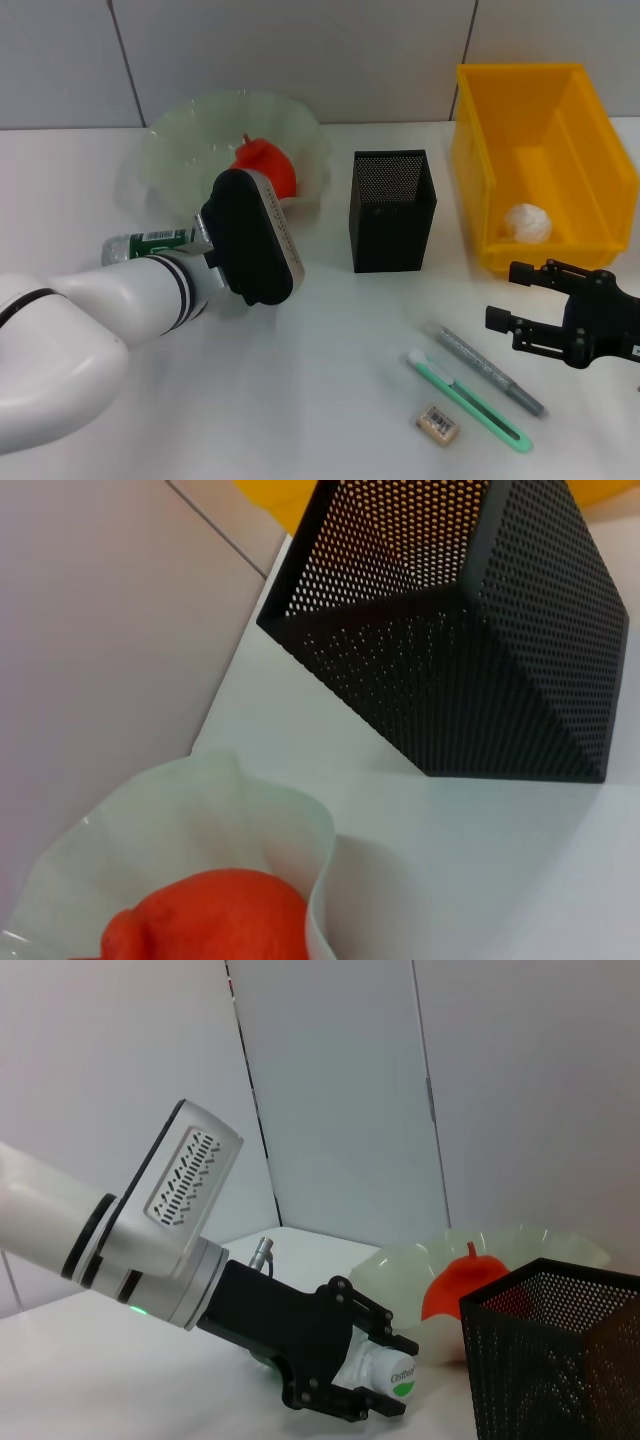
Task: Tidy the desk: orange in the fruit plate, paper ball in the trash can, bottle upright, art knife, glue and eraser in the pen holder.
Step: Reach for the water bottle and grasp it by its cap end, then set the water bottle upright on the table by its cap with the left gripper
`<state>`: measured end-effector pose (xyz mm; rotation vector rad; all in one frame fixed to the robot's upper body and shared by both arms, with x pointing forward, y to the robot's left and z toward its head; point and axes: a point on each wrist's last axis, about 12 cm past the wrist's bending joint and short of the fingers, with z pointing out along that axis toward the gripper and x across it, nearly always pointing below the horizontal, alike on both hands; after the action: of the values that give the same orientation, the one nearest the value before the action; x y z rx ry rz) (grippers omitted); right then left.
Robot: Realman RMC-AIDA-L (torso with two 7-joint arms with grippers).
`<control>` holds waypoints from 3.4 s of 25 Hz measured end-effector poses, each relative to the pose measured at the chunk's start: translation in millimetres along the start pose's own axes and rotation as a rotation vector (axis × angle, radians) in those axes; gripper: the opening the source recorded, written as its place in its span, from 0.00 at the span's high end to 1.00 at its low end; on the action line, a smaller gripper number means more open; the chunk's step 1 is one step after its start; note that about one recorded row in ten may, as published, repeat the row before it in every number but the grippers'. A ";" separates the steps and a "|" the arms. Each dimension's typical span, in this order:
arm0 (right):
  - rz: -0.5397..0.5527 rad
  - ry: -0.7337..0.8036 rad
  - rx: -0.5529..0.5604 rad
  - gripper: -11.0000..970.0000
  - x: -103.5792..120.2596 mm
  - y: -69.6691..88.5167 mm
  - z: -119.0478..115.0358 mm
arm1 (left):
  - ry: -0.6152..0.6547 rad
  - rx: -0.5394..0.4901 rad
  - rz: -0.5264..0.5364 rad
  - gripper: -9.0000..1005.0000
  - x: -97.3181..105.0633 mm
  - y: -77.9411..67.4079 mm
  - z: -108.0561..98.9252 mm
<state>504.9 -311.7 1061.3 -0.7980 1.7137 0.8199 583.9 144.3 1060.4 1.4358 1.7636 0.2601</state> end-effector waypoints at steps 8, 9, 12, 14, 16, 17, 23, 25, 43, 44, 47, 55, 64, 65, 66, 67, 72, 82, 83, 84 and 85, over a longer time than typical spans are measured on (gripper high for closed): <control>-0.001 -0.001 -0.002 0.23 -0.6 -0.1 1.4 | -0.004 -0.001 0.007 0.52 -0.7 -0.2 0.2; 0.000 -0.001 -0.002 0.23 -0.6 0.0 1.5 | -0.006 -0.002 0.007 0.52 -0.6 -0.7 0.0; 0.000 -0.001 -0.002 0.23 -0.6 0.0 1.5 | -0.011 -0.004 0.009 0.52 0.1 -2.1 -0.9; 0.000 -0.001 -0.002 0.23 -0.6 0.0 1.5 | -0.018 -0.010 0.018 0.52 1.7 -4.2 -2.9; -0.001 -0.002 -0.002 0.23 -0.8 -0.1 1.7 | -0.032 -0.021 0.025 0.52 3.6 -6.4 -6.0; -0.001 -0.002 -0.003 0.23 -1.1 -0.2 1.9 | -0.043 -0.031 0.028 0.52 4.2 -7.5 -8.4; -0.001 -0.004 -0.003 0.23 -1.7 -0.5 2.3 | -0.122 -0.127 0.043 0.52 9.1 -13.8 -28.9; 0.000 -0.004 -0.003 0.23 -1.7 -0.5 2.3 | -0.138 -0.153 0.045 0.52 11.1 -15.5 -34.2; 0.002 -0.009 -0.004 0.23 -3.6 -2.0 7.1 | -0.204 -0.250 -0.152 0.54 15.9 -12.3 -62.9; 0.004 -0.011 -0.002 0.23 -3.3 -2.0 7.3 | -0.218 -0.273 -0.275 0.54 18.9 -2.2 -67.8; 0.003 -0.014 -0.002 0.23 -3.7 -2.2 8.1 | -0.220 -0.282 -0.310 0.55 20.4 1.1 -70.0; 0.000 -0.018 -0.005 0.23 -5.2 -2.8 9.8 | -0.248 -0.309 -0.398 0.55 18.6 10.2 -80.6; 0.000 -0.012 0.007 0.23 -2.5 -3.0 9.5 | -0.247 -0.319 -0.523 0.55 28.3 18.7 -86.2; 0.001 -0.012 0.007 0.23 -2.3 -2.9 9.5 | -0.246 -0.316 -0.530 0.55 28.2 18.7 -86.4; 0.001 -0.012 0.007 0.23 -2.2 -2.8 9.4 | -0.243 -0.310 -0.545 0.55 28.7 19.3 -87.1; 0.001 -0.012 0.008 0.23 -2.0 -2.7 9.3 | -0.241 -0.305 -0.556 0.55 29.0 19.5 -87.3; 0.001 -0.012 0.008 0.23 -1.9 -2.6 9.2 | -0.240 -0.284 -0.646 0.55 32.2 23.6 -92.5; -0.005 -0.010 0.007 0.23 -3.3 -3.7 11.2 | -0.253 -0.232 -0.780 0.55 32.8 26.5 -113.2; -0.006 -0.009 0.006 0.23 -3.4 -3.7 11.5 | -0.256 -0.223 -0.794 0.55 32.4 27.2 -113.8; -0.006 -0.009 0.006 0.23 -3.5 -3.7 11.6 | -0.258 -0.217 -0.804 0.55 32.2 28.3 -114.3; -0.006 -0.008 0.005 0.23 -3.4 -3.7 11.8 | -0.260 -0.209 -0.816 0.55 31.8 29.3 -114.7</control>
<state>514.8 -303.5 1061.3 -0.7946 1.7047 0.8133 524.5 219.5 1136.8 0.4969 1.8787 -0.1666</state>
